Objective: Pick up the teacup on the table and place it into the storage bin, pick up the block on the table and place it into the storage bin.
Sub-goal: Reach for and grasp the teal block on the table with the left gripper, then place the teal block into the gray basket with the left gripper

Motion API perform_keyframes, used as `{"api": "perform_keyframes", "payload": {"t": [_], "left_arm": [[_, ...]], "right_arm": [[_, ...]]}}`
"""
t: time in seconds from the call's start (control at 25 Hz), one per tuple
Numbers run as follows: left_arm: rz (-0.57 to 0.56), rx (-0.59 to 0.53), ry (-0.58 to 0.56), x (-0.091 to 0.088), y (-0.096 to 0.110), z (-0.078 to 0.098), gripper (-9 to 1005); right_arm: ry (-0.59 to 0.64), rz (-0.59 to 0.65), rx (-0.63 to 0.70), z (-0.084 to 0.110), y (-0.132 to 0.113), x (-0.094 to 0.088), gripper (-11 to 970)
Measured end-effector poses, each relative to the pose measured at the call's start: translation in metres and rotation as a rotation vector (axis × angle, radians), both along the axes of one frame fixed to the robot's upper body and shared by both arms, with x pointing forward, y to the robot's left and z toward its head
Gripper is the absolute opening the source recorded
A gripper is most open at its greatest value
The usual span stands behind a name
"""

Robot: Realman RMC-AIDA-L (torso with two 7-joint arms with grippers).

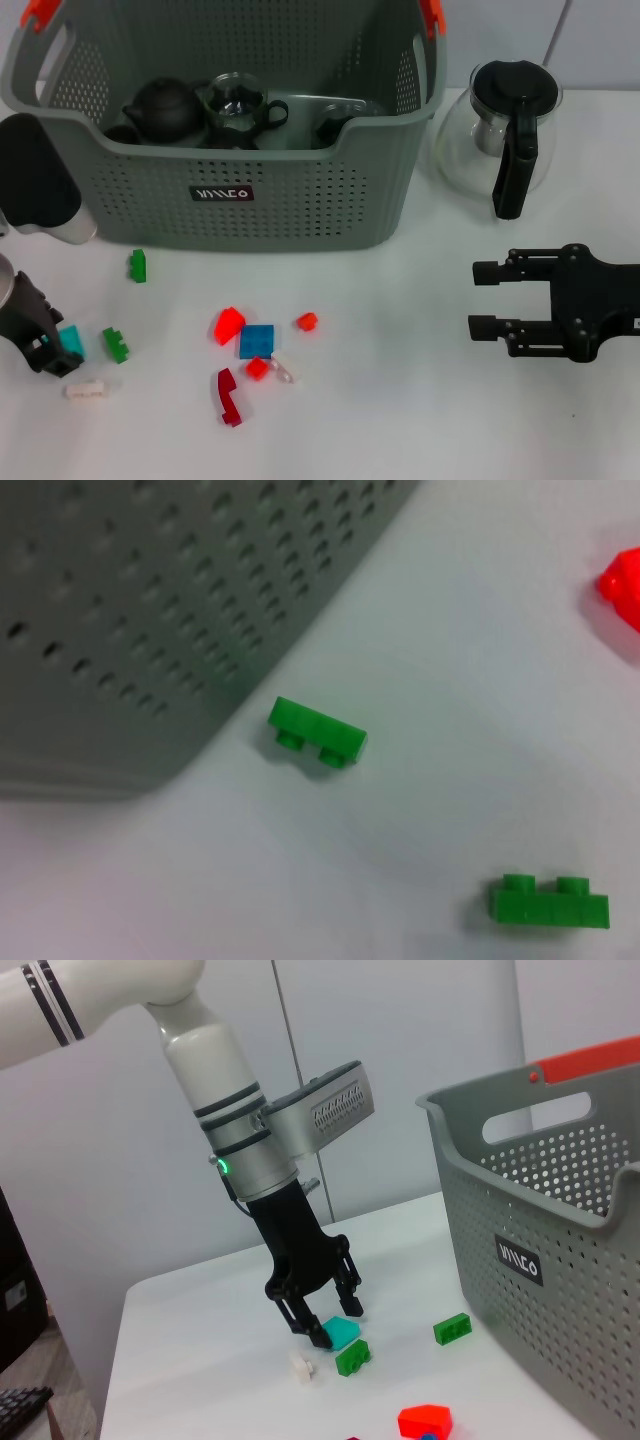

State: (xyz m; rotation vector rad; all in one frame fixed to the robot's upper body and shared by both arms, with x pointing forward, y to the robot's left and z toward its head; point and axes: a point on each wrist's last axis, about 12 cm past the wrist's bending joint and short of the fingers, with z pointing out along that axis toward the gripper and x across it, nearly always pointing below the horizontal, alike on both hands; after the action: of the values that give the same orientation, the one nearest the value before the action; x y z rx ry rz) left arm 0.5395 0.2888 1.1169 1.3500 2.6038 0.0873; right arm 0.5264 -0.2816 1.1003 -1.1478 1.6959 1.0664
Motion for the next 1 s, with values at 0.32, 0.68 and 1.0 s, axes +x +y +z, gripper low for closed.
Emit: {"api": "perform_keyframes", "payload": {"t": [0.32, 0.68, 1.0], "left_arm": [[0.004, -0.005, 0.004, 0.003, -0.002, 0.001, 479], [0.009, -0.031, 0.008, 0.001, -0.003, 0.009, 393], [-0.058, -0.385, -0.096, 0.000, 0.004, 0.075, 402]], "right_arm": [[0.003, -0.002, 0.000, -0.001, -0.001, -0.001, 687], [0.003, -0.002, 0.001, -0.001, -0.001, -0.001, 688], [0.001, 0.002, 0.001, 0.000, 0.000, -0.001, 688]]}}
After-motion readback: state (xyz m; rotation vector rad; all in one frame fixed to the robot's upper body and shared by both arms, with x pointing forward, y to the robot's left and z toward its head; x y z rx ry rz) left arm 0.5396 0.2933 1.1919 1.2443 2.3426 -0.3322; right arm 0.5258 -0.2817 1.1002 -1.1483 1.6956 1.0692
